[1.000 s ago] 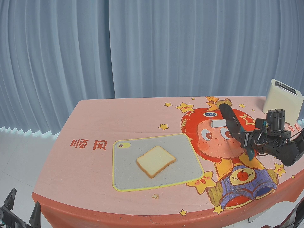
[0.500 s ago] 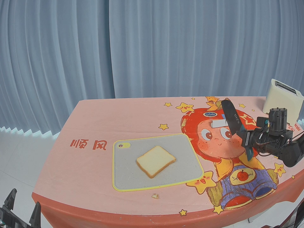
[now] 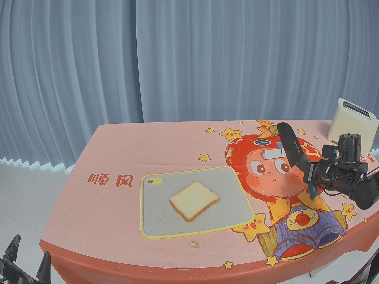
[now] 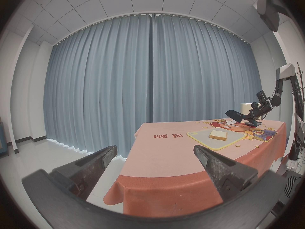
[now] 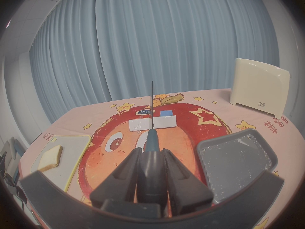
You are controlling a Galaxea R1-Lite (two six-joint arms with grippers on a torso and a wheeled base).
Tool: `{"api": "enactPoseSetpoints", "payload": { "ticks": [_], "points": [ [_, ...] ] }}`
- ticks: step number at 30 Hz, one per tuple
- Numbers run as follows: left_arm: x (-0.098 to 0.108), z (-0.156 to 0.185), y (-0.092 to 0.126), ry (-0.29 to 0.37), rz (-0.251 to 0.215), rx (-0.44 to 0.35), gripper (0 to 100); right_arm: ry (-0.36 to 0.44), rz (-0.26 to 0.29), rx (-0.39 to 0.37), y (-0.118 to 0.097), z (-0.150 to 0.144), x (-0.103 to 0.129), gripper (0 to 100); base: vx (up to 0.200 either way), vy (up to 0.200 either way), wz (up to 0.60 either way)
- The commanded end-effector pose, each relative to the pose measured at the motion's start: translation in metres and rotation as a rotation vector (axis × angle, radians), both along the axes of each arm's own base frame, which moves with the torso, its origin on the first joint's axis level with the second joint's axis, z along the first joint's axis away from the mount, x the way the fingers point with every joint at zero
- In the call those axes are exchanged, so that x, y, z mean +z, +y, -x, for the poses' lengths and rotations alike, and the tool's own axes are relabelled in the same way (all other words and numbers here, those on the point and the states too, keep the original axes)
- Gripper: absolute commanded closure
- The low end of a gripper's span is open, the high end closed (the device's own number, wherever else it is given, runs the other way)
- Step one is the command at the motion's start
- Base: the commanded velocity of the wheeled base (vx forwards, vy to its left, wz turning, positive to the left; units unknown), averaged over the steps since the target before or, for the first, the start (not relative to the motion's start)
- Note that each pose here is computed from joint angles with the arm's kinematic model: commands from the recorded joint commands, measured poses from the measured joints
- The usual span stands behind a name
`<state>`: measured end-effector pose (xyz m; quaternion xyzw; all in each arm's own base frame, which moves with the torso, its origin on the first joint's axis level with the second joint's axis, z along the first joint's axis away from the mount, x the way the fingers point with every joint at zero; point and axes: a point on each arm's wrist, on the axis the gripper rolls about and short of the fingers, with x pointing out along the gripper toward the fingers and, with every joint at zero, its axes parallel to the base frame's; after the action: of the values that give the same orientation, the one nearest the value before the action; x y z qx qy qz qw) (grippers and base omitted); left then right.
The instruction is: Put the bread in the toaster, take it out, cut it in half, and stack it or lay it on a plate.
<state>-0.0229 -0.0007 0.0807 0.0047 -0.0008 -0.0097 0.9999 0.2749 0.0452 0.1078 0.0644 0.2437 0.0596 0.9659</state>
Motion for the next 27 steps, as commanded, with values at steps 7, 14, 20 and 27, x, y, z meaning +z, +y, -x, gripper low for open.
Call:
{"api": "enactPoseSetpoints", "payload": {
  "ticks": [7, 14, 20, 27],
  "points": [
    [-0.005, -0.001, 0.000, 0.012, 0.000, 0.001, 0, -0.055, 0.026, 0.017, -0.003, 0.018, 0.015, 100, 0.000, 0.000, 0.00],
    [-0.005, -0.001, 0.000, 0.012, 0.000, 0.001, 0, -0.109, 0.093, 0.035, -0.009, 0.031, 0.029, 100, 0.000, 0.000, 0.00],
    [-0.005, -0.001, 0.000, 0.012, 0.000, 0.001, 0, -0.147, 0.121, 0.036, -0.015, 0.042, 0.037, 100, 0.000, 0.000, 0.00],
    [-0.005, -0.001, 0.000, 0.012, 0.000, 0.001, 0, -0.164, 0.121, 0.034, -0.017, 0.054, 0.039, 100, 0.000, 0.000, 0.00]
  ]
}}
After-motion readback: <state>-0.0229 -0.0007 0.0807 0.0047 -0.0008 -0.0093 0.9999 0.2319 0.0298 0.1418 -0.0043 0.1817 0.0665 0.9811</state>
